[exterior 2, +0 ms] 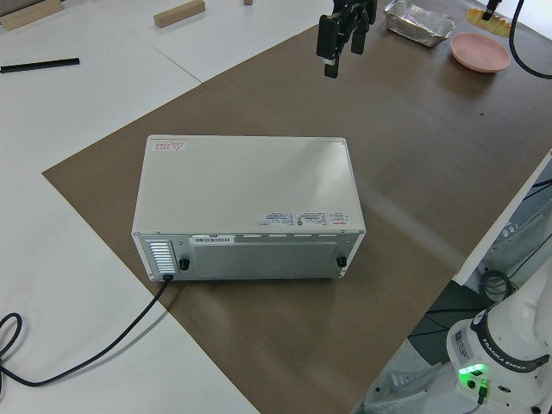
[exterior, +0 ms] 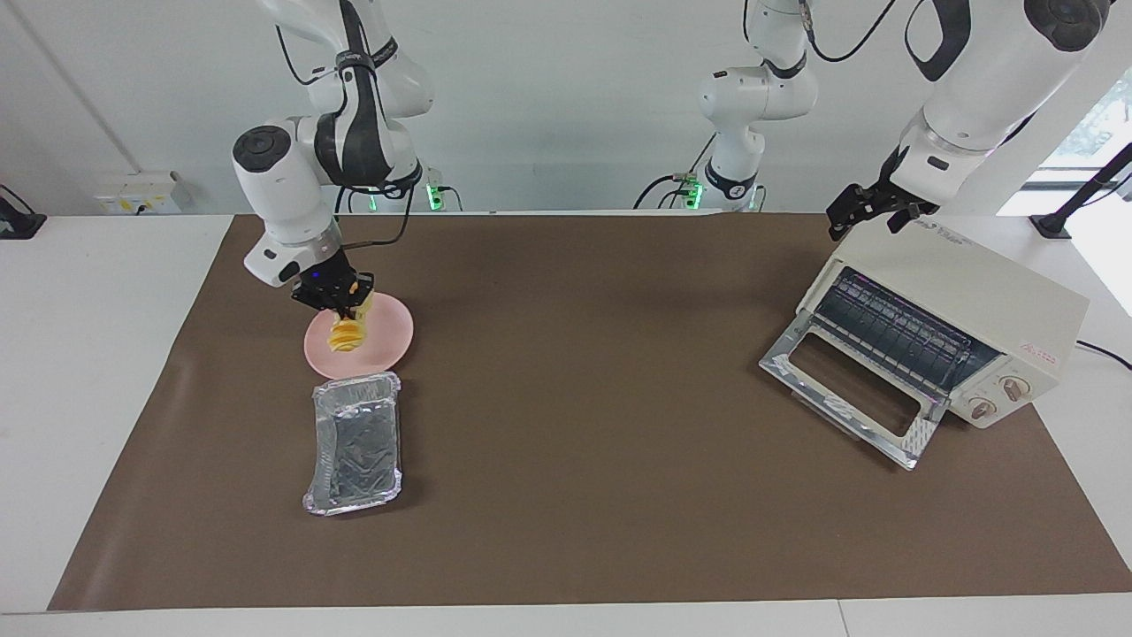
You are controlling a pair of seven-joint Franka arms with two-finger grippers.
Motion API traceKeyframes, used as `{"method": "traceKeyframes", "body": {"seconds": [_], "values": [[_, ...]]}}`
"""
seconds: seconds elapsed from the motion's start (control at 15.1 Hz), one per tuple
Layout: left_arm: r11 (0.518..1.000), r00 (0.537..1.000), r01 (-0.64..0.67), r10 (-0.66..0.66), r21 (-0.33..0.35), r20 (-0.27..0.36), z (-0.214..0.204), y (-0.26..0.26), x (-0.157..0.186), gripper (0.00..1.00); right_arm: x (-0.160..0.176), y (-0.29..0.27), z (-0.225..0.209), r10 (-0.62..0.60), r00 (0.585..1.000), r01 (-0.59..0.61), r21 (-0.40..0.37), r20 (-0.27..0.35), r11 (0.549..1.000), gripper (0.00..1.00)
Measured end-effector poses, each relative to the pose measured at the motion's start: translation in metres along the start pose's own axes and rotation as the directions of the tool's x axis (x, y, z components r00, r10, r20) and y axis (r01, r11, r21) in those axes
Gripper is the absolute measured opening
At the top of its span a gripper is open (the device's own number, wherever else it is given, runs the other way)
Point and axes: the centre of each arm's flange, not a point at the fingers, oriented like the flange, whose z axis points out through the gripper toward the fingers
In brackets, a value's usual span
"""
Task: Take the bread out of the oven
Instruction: 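Move the bread rolls onto the pink plate with the right gripper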
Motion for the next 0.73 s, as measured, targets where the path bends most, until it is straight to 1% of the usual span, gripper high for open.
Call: {"method": "traceKeyframes", "body": {"seconds": [0.2,0.33,0.53,0.73], "values": [[1.000,1.000,0.001,-0.001,0.000,-0.002,-0.001,0.000,-0.001,1.00,-0.013,-0.003,0.024,-0.004,0.999,0.004,-0.005,-0.046,1.000,0.07],[1.000,1.000,0.001,-0.001,0.000,-0.002,-0.001,-0.001,-0.001,1.00,-0.017,-0.004,0.036,-0.005,0.999,0.005,-0.006,-0.054,1.000,0.07],[1.000,1.000,0.002,-0.002,-0.001,-0.002,-0.001,-0.001,0.000,1.00,-0.018,-0.004,0.041,-0.005,0.999,0.005,-0.005,-0.050,1.000,0.07],[1.000,1.000,0.002,-0.002,-0.001,-0.002,-0.001,-0.001,0.000,1.00,-0.017,-0.004,0.040,-0.005,0.999,0.004,-0.005,-0.048,1.000,0.35]]}}
